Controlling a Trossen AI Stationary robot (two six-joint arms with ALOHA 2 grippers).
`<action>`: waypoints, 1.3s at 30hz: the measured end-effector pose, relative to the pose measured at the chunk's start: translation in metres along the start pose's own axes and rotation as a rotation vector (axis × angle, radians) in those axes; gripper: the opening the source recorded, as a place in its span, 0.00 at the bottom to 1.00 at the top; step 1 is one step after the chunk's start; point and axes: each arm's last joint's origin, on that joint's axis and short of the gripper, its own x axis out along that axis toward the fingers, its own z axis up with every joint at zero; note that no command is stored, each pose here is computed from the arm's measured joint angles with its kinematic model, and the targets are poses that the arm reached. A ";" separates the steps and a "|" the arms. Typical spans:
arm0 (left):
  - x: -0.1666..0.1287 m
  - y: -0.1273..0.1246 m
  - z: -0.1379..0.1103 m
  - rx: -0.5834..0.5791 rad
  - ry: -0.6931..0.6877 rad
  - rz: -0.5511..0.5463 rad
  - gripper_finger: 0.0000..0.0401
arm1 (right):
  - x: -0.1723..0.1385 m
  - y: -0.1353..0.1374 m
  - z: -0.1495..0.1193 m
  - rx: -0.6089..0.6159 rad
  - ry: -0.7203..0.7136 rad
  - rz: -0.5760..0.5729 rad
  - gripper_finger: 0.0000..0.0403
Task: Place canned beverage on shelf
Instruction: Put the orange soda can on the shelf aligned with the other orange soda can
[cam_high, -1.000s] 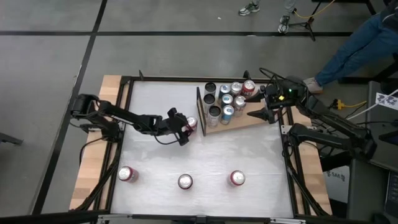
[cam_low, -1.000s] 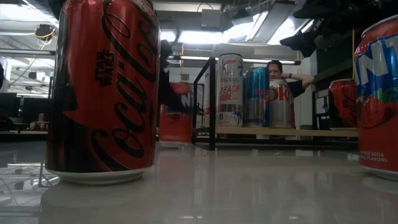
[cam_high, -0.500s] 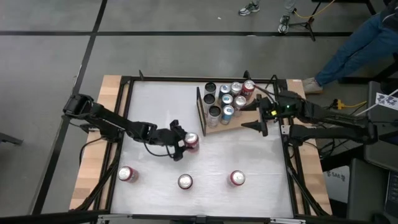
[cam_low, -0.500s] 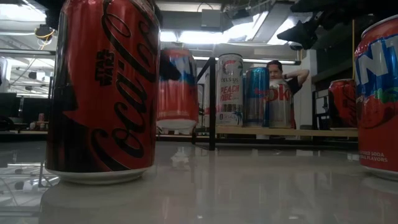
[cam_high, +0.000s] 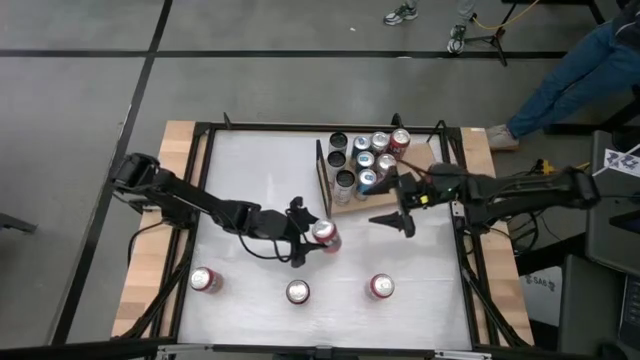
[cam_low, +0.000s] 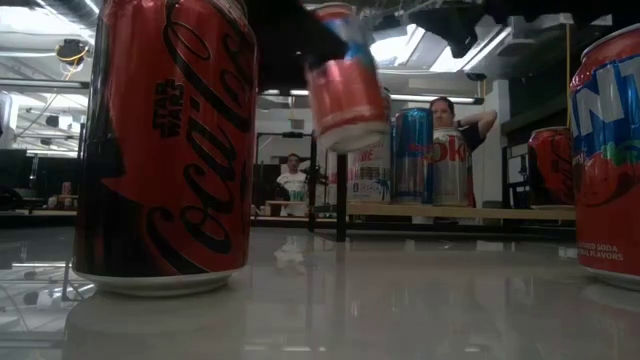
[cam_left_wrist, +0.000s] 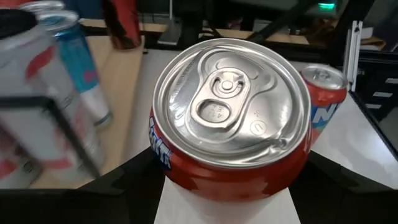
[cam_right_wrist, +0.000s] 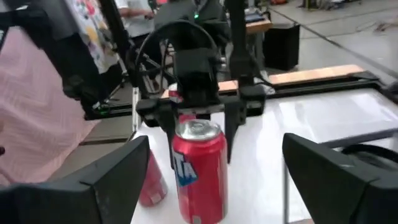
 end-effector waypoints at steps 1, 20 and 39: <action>0.004 -0.002 0.002 0.009 0.003 -0.004 0.66 | 0.004 0.001 -0.001 -0.002 -0.002 0.007 0.88; 0.083 -0.023 -0.027 0.130 0.156 0.000 0.67 | 0.027 -0.001 -0.021 0.012 0.097 -0.023 0.88; 0.085 -0.023 -0.031 0.128 0.165 0.006 0.78 | 0.028 -0.002 -0.024 0.017 0.126 -0.028 0.88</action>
